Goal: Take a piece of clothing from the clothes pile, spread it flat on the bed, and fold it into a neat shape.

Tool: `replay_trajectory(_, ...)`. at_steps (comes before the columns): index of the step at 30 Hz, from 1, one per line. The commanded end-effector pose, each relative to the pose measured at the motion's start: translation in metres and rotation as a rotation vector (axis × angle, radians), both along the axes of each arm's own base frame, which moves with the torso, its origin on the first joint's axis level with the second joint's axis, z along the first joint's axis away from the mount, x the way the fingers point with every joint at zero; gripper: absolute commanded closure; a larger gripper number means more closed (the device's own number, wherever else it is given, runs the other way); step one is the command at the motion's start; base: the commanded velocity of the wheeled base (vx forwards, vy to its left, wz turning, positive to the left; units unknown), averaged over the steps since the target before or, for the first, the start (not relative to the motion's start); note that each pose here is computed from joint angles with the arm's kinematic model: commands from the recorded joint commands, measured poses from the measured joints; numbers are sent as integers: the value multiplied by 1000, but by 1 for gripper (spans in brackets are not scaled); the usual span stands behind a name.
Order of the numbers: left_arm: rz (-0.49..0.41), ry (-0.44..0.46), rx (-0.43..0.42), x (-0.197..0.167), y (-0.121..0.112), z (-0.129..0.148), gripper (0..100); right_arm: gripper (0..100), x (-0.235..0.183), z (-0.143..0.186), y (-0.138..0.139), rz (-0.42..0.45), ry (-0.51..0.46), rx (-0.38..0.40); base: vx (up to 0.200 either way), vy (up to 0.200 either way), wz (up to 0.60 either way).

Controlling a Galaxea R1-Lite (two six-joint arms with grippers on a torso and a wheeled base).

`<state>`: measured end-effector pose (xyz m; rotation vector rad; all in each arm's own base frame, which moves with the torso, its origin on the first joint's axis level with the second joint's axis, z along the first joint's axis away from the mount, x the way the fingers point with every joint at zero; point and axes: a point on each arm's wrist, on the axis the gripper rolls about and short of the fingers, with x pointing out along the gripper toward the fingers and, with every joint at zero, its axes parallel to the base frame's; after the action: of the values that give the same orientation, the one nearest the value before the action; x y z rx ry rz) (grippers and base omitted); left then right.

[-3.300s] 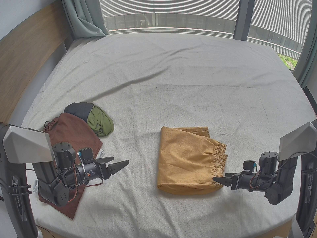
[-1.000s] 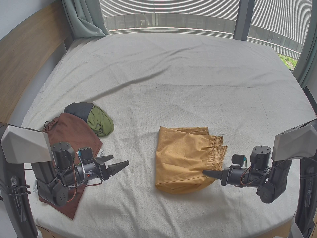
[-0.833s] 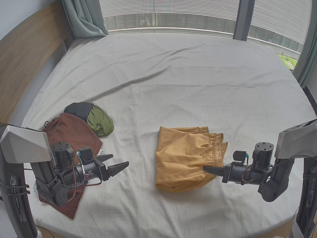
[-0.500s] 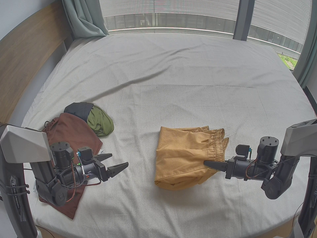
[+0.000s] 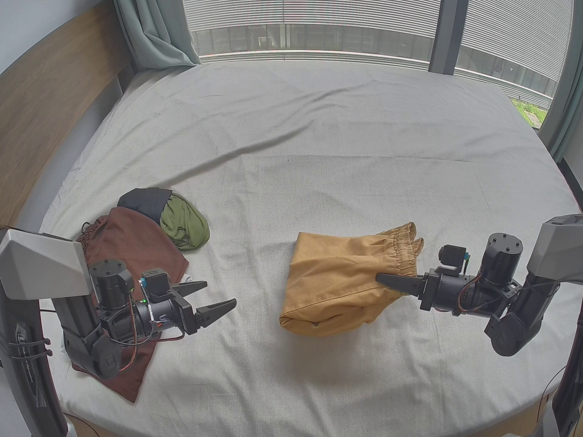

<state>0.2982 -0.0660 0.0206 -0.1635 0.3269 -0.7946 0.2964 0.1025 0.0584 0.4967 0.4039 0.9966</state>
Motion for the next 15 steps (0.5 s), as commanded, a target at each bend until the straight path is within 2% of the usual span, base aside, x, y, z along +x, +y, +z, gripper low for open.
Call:
replay_trajectory(1, 1, -4, -1, 0, 0, 1, 0, 100, 3, 15, 0, 8, -43, 26, 0, 0, 0)
replay_trajectory(15, 1, -4, -1, 0, 0, 1, 0, 100, 27, 42, 5, 63, -87, 120, 0, 0, 0)
